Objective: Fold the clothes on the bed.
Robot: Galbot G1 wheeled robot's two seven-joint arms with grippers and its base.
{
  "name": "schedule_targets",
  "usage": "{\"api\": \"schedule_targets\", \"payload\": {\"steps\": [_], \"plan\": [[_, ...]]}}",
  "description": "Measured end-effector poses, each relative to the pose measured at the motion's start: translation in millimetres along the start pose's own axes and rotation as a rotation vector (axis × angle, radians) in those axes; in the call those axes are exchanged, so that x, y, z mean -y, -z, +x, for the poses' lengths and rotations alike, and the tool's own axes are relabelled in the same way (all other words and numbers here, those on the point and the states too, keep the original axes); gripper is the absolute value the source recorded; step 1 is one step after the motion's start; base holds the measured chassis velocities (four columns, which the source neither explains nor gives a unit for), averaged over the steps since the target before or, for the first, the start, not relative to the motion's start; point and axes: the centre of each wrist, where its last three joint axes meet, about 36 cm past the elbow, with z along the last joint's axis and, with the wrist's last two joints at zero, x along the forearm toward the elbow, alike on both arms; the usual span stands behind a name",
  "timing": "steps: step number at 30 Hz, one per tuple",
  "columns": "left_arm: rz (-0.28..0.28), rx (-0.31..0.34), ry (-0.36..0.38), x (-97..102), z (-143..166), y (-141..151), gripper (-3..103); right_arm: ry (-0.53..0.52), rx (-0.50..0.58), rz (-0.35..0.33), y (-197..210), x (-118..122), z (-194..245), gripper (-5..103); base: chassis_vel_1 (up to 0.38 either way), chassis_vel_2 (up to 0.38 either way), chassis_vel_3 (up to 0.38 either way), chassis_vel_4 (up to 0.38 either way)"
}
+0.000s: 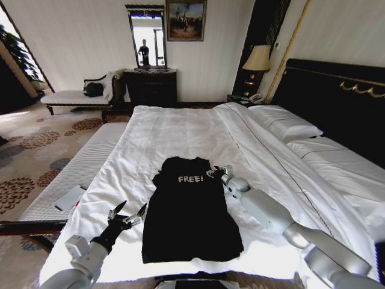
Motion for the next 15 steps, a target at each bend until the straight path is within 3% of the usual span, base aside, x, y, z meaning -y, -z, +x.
{"api": "schedule_targets", "payload": {"steps": [2,3,5,8,15], "plan": [[0.001,0.000,0.002,-0.7,0.0,-0.2,100,0.001,-0.001,-0.004,-0.3,-0.2,-0.5,53,0.000,0.000,0.000,0.000],[0.002,0.000,0.003,-1.4,-0.1,-0.4,100,0.008,-0.001,-0.019,1.2,-1.3,-0.6,42,0.000,0.000,0.000,0.000],[0.002,-0.001,0.004,-1.7,-0.1,-0.5,100,0.011,-0.001,-0.023,2.2,-2.3,-0.6,42,0.000,0.000,0.000,0.000],[0.002,0.001,0.004,-2.2,-0.9,-0.4,100,0.025,-0.007,-0.029,7.2,-6.3,-1.9,27,0.000,0.000,0.000,0.000],[0.005,0.002,0.006,-3.0,-1.0,-0.9,100,0.046,-0.027,-0.026,7.0,-13.9,-2.6,4,0.000,0.000,0.000,0.000]]}}
